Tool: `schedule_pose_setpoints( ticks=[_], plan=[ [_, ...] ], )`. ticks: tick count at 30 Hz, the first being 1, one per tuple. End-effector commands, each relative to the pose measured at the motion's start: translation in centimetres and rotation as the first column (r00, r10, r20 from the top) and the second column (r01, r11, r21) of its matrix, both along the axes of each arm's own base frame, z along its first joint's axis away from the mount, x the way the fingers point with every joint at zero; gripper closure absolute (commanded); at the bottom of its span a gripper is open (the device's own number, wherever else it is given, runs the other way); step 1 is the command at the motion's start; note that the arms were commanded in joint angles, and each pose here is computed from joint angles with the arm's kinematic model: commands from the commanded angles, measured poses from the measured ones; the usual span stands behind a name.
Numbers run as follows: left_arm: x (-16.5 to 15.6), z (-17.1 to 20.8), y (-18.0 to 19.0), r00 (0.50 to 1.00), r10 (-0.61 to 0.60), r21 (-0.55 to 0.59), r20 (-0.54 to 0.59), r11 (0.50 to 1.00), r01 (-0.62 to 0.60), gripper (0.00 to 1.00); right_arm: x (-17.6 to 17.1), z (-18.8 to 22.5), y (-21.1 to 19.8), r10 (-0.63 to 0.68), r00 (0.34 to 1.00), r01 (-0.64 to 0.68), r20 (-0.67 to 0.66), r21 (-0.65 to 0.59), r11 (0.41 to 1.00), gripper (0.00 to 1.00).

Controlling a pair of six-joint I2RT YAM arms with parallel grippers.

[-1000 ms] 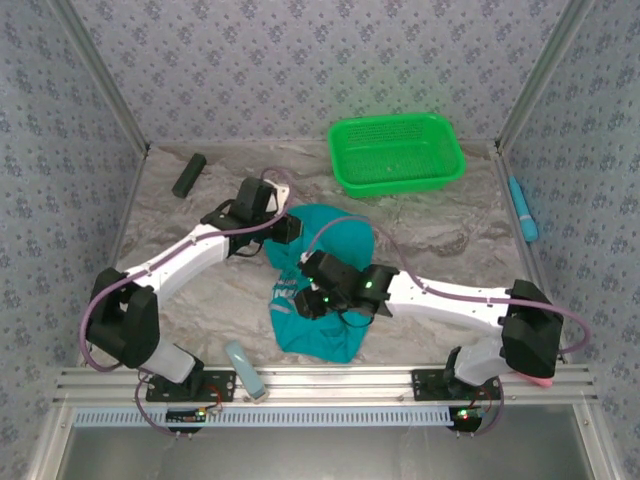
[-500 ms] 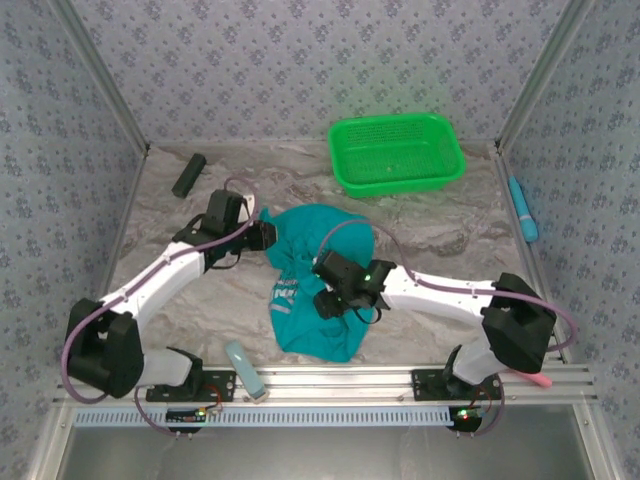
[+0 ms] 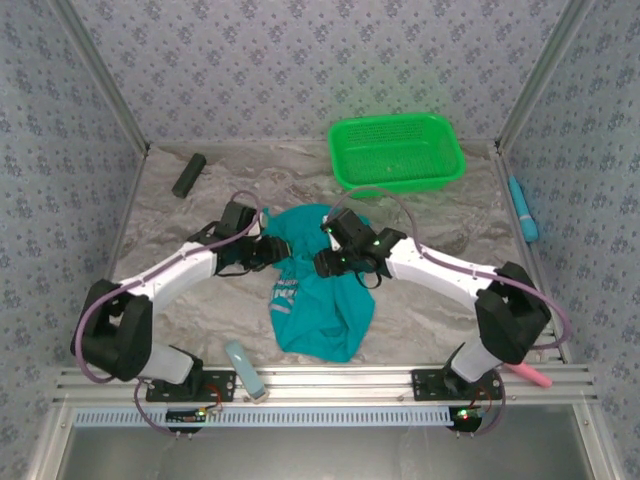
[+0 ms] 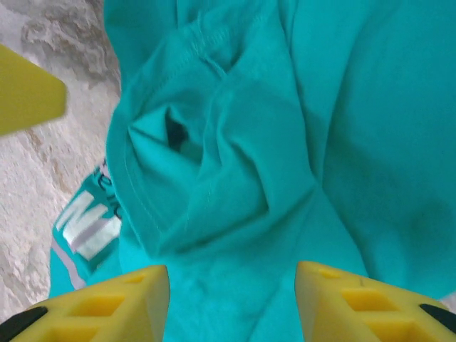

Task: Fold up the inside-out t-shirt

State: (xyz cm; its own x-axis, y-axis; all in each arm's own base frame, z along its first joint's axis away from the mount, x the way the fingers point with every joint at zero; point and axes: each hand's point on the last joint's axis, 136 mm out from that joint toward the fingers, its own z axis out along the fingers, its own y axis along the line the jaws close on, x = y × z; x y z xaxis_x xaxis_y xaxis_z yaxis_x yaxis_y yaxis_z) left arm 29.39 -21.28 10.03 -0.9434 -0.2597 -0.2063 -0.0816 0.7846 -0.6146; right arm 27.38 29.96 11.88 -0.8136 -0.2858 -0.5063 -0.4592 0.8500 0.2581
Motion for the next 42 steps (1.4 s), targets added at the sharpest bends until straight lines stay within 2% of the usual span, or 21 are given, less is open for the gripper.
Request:
schedule_pose_setpoints(
  ticks=[1, 5, 6, 7, 9, 10, 11, 15, 19, 20, 21, 24, 26, 30, 34, 37, 40, 42],
  plan=[
    [1.3, 0.2, -1.0, 0.999, 0.033, -0.031, -0.038, 0.999, -0.035, 0.63, 0.4, 0.2, 1.9, 0.052, 0.999, -0.052, -0.009, 0.026, 0.998, 0.49],
    [2.5, -0.3, -1.9, 0.998, 0.034, -0.048, -0.056, 0.998, -0.037, 0.63, 0.8, -0.8, 2.6, 0.065, 0.998, -0.065, -0.010, 0.011, 0.998, 0.54],
    [2.9, -0.5, -2.1, 0.998, 0.031, -0.046, -0.062, 0.998, -0.034, 0.63, 1.0, -1.2, 2.7, 0.073, 0.997, -0.073, -0.004, -0.001, 0.997, 0.61],
    [3.1, -0.7, -2.2, 0.997, 0.030, -0.043, -0.069, 0.999, -0.033, 0.63, 1.0, -1.7, 2.8, 0.086, 0.996, -0.086, -0.006, -0.011, 0.996, 0.73],
    [3.4, -1.0, -2.2, 0.996, 0.034, -0.033, -0.086, 0.999, -0.037, 0.63, 1.1, 0.0, 4.5, 0.142, 0.990, -0.142, 0.021, 0.029, 0.989, 0.93],
    [3.5, -1.0, -2.1, 0.995, 0.035, -0.034, -0.091, 0.999, -0.039, 0.63, 0.6, 0.6, 5.1, 0.166, 0.986, -0.167, 0.024, 0.042, 0.985, 0.99],
    [3.5, -0.9, -1.8, 0.994, 0.041, -0.035, -0.098, 0.998, -0.045, 0.63, -0.1, 1.6, 5.8, 0.192, 0.981, -0.193, 0.024, 0.060, 0.979, 1.00],
    [2.8, 0.1, -0.2, 0.994, 0.059, -0.045, -0.094, 0.997, -0.064, 0.63, -3.6, 5.7, 8.9, 0.275, 0.961, -0.273, 0.017, 0.180, 0.945, 1.00],
    [1.4, 0.5, 2.7, 0.990, 0.101, -0.026, -0.098, 0.994, -0.104, 0.63, -8.6, 5.5, 13.5, 0.439, 0.897, -0.415, -0.047, 0.248, 0.875, 1.00],
    [1.0, 0.4, 3.6, 0.988, 0.116, -0.020, -0.097, 0.993, -0.118, 0.63, -10.1, 4.7, 14.8, 0.480, 0.874, -0.449, -0.071, 0.258, 0.856, 0.96],
    [0.5, 0.2, 4.5, 0.986, 0.132, -0.014, -0.100, 0.991, -0.134, 0.63, -11.6, 3.8, 15.9, 0.517, 0.850, -0.476, -0.102, 0.273, 0.836, 0.85],
    [-1.1, -1.0, 6.8, 0.978, 0.173, 0.004, -0.113, 0.985, -0.174, 0.62, -14.4, 2.1, 17.7, 0.579, 0.794, -0.501, -0.185, 0.340, 0.796, 0.61],
    [-2.3, -1.8, 7.3, 0.978, 0.167, 0.000, -0.121, 0.986, -0.168, 0.62, -14.2, 2.4, 17.4, 0.571, 0.798, -0.486, -0.194, 0.353, 0.799, 0.57],
    [-4.4, -3.6, 7.2, 0.976, 0.146, -0.021, -0.162, 0.988, -0.151, 0.62, -10.7, 4.8, 14.2, 0.491, 0.858, -0.420, -0.152, 0.342, 0.841, 0.50],
    [-6.3, -5.1, 7.5, 0.964, 0.165, -0.007, -0.207, 0.985, -0.170, 0.61, -6.9, 5.2, 9.8, 0.396, 0.908, -0.359, -0.138, 0.236, 0.903, 0.49],
    [-7.0, -5.1, 6.4, 0.970, 0.127, -0.052, -0.208, 0.989, -0.141, 0.59, -5.1, 4.1, 7.6, 0.341, 0.934, -0.327, -0.106, 0.126, 0.936, 0.49],
    [-7.2, -4.8, 5.2, 0.980, 0.082, -0.080, -0.182, 0.992, -0.098, 0.53, -5.3, 2.4, 7.2, 0.350, 0.930, -0.343, -0.109, 0.080, 0.936, 0.49],
    [-7.0, -4.7, 4.6, 0.983, 0.071, -0.112, -0.167, 0.990, -0.091, 0.49, -6.3, 1.5, 7.7, 0.408, 0.907, -0.400, -0.109, 0.084, 0.913, 0.49]
  ],
)
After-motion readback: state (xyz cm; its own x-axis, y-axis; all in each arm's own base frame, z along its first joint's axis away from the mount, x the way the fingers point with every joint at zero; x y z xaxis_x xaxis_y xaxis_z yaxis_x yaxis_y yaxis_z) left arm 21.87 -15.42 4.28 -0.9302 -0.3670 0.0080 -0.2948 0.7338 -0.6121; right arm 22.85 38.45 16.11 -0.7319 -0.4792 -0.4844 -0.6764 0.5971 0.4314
